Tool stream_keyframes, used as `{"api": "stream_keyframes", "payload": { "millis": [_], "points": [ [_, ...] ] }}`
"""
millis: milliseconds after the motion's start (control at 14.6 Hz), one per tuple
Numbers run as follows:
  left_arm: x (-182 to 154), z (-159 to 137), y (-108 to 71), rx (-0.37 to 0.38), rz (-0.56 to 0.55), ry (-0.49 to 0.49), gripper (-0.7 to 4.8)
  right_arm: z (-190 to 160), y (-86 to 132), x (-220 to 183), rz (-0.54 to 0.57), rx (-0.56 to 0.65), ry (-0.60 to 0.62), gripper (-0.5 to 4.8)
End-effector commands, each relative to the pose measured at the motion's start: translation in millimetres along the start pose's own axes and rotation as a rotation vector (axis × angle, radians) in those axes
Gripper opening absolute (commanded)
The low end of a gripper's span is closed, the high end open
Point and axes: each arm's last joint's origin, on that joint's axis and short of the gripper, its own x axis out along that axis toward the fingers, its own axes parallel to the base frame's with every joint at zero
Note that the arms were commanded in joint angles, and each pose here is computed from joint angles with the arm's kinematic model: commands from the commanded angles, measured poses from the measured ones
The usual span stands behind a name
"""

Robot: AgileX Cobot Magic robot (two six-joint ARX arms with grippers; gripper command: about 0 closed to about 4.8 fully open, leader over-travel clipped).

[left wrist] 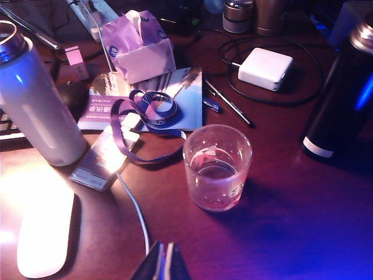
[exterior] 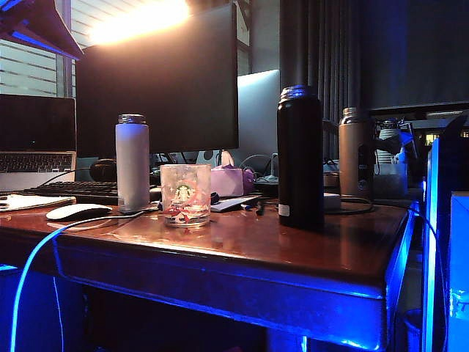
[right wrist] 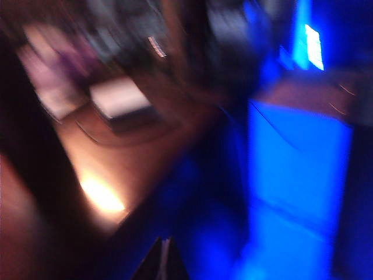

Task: Pick up the black thermos, pour a little water from inside into the glass cup, then place the black thermos back on the table.

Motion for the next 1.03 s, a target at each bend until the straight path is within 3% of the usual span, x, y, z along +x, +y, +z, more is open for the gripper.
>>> {"api": "stream_keyframes", "payload": {
  "millis": [69, 274, 411, 754, 891, 1028],
  "points": [
    [-1.2, 0.0, -1.5, 0.000, -0.013, 0.013, 0.28, 6.5, 3.8, -0.5, 0.094, 0.049, -0.012, -0.05],
    [-1.2, 0.0, -1.4, 0.000, -0.011, 0.013, 0.28, 42.4, 9.9, -0.9, 0.101, 0.063, -0.025, -0.05],
    [-1.2, 0.0, -1.4, 0.000, -0.011, 0.013, 0.28, 63.9, 12.8, 10.0, 0.119, 0.073, 0.034, -0.05],
    [-1.3, 0.1, -1.5, 0.000, -0.013, 0.012, 0.28, 108.0, 21.3, 72.6, 0.429, 0.142, 0.277, -0.05],
    [-1.3, 0.2, -1.4, 0.001, -0.012, 0.011, 0.28, 113.5, 20.6, 97.9, 0.512, 0.154, 0.222, -0.05],
    [-1.3, 0.2, -1.4, 0.000, -0.012, 0.010, 0.28, 110.7, 19.6, 119.2, 0.508, 0.101, 0.138, -0.05]
  ]
}}
